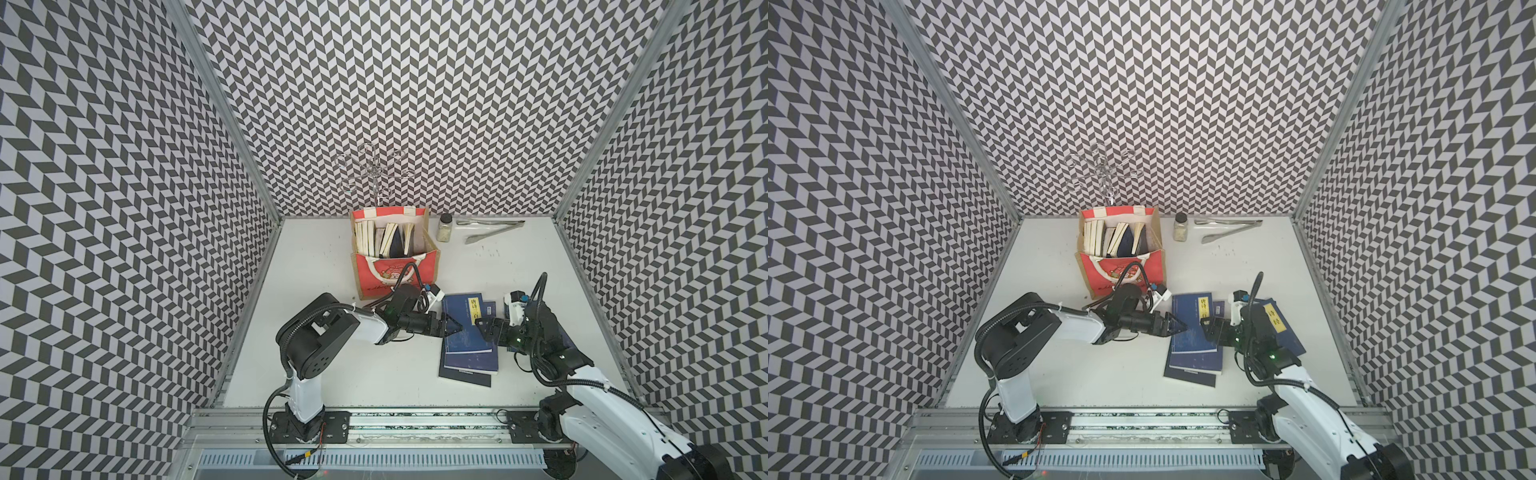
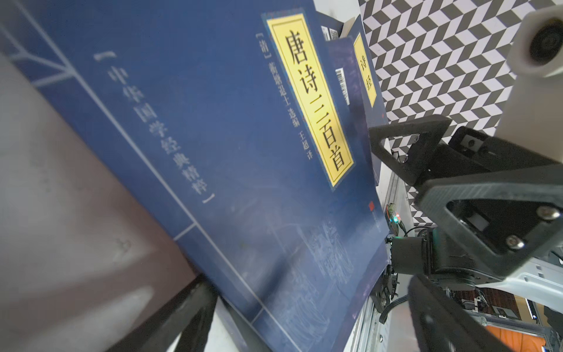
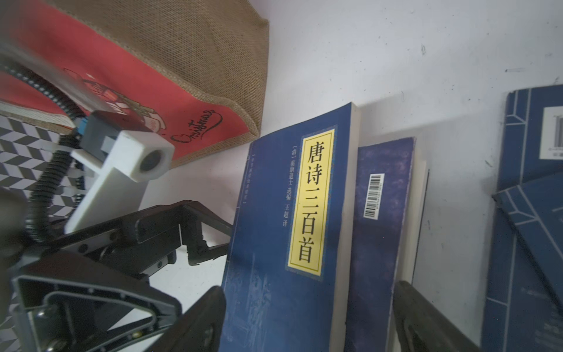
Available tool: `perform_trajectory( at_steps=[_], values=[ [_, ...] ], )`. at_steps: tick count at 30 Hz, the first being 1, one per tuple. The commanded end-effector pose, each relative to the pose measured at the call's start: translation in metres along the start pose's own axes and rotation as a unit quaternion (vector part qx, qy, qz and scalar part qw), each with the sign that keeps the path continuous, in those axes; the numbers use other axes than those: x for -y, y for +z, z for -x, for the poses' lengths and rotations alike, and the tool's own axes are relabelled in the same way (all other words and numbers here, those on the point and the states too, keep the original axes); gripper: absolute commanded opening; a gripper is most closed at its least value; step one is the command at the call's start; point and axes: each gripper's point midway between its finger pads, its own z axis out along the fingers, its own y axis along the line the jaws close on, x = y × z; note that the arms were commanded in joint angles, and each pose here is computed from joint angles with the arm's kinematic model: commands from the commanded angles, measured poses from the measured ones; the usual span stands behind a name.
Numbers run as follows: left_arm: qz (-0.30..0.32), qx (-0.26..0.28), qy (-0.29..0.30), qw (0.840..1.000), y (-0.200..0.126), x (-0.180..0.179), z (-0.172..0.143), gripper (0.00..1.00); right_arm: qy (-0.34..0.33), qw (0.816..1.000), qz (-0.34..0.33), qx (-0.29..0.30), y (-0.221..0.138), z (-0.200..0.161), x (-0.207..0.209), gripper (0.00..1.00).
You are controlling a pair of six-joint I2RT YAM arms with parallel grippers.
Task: Put the books into the canvas bag
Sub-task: Pick up the book from the book.
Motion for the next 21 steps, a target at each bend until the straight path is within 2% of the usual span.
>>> perform_trajectory(
  at_steps=[1,7,12,21],
  values=[
    [-0.005,0.014,-0.001,1.000,-0.010,0.000,0.006,0.96,-0.011,0.999,0.007,0.039,-0.002,0.024,-0.010,0.86],
    [-0.003,0.017,-0.002,1.000,-0.014,-0.001,0.007,0.96,-0.019,0.999,0.005,0.037,-0.001,0.027,-0.011,0.87],
    [-0.010,0.017,0.000,1.000,-0.014,0.001,0.008,0.96,-0.024,0.998,0.040,0.029,0.005,0.022,-0.020,0.87],
    [-0.016,0.012,0.004,1.000,-0.013,0.003,0.008,0.96,-0.021,0.996,0.071,-0.055,0.032,-0.007,-0.023,0.87]
  ],
)
